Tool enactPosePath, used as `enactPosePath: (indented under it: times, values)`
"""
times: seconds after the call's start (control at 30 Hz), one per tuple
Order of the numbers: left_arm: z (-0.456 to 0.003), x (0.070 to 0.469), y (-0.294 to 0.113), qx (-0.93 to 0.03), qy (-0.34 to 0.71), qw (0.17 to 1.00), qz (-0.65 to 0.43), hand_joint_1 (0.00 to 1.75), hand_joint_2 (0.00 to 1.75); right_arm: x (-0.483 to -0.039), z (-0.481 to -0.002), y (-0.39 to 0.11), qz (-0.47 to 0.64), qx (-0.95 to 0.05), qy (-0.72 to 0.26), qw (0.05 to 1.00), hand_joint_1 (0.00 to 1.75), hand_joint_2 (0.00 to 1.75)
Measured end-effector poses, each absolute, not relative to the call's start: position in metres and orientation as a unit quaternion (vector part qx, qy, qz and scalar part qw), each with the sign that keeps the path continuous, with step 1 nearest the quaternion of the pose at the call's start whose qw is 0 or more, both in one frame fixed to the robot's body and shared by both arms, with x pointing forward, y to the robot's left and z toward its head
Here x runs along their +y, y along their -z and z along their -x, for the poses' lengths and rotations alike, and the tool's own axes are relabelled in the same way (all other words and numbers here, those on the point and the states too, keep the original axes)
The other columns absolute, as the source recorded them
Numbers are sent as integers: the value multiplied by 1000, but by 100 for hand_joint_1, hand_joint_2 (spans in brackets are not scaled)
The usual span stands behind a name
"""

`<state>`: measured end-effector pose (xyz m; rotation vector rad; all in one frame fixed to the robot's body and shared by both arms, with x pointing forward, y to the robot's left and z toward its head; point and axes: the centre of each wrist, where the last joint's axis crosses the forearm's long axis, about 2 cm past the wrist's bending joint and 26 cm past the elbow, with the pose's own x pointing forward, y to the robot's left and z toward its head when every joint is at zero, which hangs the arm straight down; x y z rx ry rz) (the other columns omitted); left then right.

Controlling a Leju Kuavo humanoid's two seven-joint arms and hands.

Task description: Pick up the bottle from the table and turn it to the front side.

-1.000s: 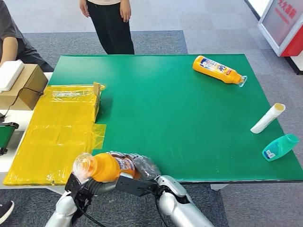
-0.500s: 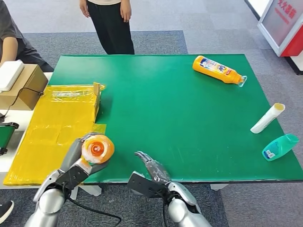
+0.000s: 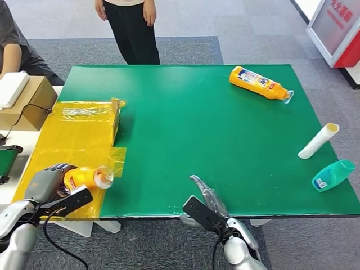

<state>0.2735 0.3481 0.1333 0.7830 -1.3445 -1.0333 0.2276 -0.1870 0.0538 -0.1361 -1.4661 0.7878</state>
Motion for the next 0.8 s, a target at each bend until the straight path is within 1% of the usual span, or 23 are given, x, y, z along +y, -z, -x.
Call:
enactPosePath:
  times: [0.17, 0.3, 0.37, 0.43, 0.5, 0.53, 0.6, 0.8]
  values:
    - [-303, 359, -130, -540, 474, 568, -401, 175, 175, -187, -229, -52, 49, -652, -348, 672, 0, 175]
    - [-334, 362, -134, -533, 491, 543, -424, 175, 175, -183, -233, -50, 36, -652, -349, 672, 0, 175]
    - [-347, 361, -137, -533, 498, 533, -429, 148, 175, -180, -234, -48, 31, -652, -350, 672, 0, 175]
    - [-359, 359, -139, -534, 504, 526, -430, 65, 175, -177, -235, -47, 24, -651, -352, 672, 0, 175]
    - [-369, 354, -141, -535, 509, 524, -424, 5, 175, -174, -236, -46, 18, -650, -355, 672, 0, 175]
    - [-374, 352, -142, -534, 511, 526, -420, 2, 175, -173, -236, -45, 16, -649, -356, 672, 0, 175]
    - [-381, 347, -140, -531, 517, 533, -409, 0, 175, -170, -237, -44, 12, -647, -358, 673, 0, 175]
    - [-387, 340, -123, -502, 535, 585, -345, 0, 175, -167, -238, -39, 3, -641, -361, 677, 0, 175]
